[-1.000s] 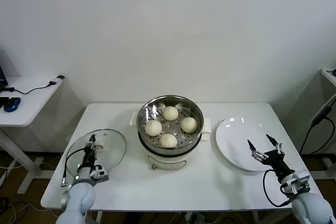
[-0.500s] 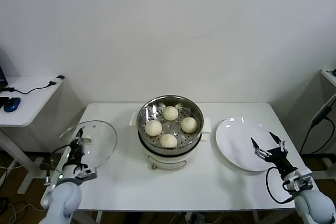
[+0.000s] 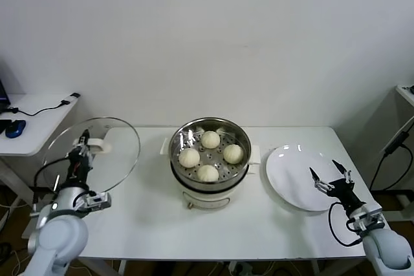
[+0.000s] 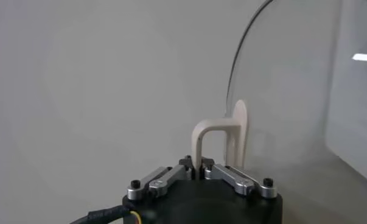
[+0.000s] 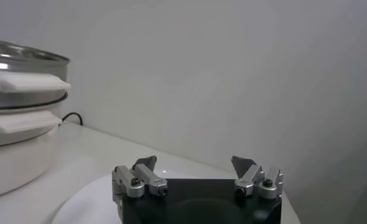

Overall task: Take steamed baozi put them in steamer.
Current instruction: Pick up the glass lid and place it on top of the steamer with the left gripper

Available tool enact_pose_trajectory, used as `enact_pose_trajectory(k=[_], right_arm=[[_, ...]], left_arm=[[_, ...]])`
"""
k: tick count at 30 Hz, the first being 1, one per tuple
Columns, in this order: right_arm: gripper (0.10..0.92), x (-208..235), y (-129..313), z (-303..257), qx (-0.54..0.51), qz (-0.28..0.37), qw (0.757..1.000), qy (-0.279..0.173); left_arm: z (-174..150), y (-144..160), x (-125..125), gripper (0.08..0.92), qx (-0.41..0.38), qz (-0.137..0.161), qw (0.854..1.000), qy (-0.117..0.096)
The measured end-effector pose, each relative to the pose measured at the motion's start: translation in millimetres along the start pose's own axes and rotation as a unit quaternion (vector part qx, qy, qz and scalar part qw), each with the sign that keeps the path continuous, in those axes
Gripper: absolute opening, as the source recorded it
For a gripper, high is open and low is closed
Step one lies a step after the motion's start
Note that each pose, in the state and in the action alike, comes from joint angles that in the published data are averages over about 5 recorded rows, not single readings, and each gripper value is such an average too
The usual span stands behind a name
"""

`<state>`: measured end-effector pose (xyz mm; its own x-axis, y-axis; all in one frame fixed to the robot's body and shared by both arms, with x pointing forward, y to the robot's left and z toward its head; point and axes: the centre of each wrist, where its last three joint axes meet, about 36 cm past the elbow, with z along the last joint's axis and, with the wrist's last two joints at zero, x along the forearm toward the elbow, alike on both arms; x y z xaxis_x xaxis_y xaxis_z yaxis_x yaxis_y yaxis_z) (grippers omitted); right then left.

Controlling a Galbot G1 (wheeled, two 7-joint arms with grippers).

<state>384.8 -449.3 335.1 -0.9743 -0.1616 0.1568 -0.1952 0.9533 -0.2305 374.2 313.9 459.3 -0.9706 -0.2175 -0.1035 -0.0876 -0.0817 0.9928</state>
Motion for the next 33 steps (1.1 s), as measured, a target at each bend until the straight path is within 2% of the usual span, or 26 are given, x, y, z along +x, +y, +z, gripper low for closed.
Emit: enact_pose_trajectory(k=[6,14,33], right_arm=[[0.823,-5.7,-2.3,1.6,0.003,0.004,1.000,0.002],[0.823,-6.9,-4.1,5.0,0.005,0.010,1.000,0.005],[0.823,-4.0,-9.3,10.9,0.005,0.019,1.000,0.007]], left_arm=[[-42.0,27.3,1.1,0.152,0.001,0.004,1.000,-0.014],[-110.0,42.6,1.5,0.152,0.027,0.019,0.999,-0.033],[-262.9,27.8,-6.1,0.152,0.067,0.040,0.995,-0.060]])
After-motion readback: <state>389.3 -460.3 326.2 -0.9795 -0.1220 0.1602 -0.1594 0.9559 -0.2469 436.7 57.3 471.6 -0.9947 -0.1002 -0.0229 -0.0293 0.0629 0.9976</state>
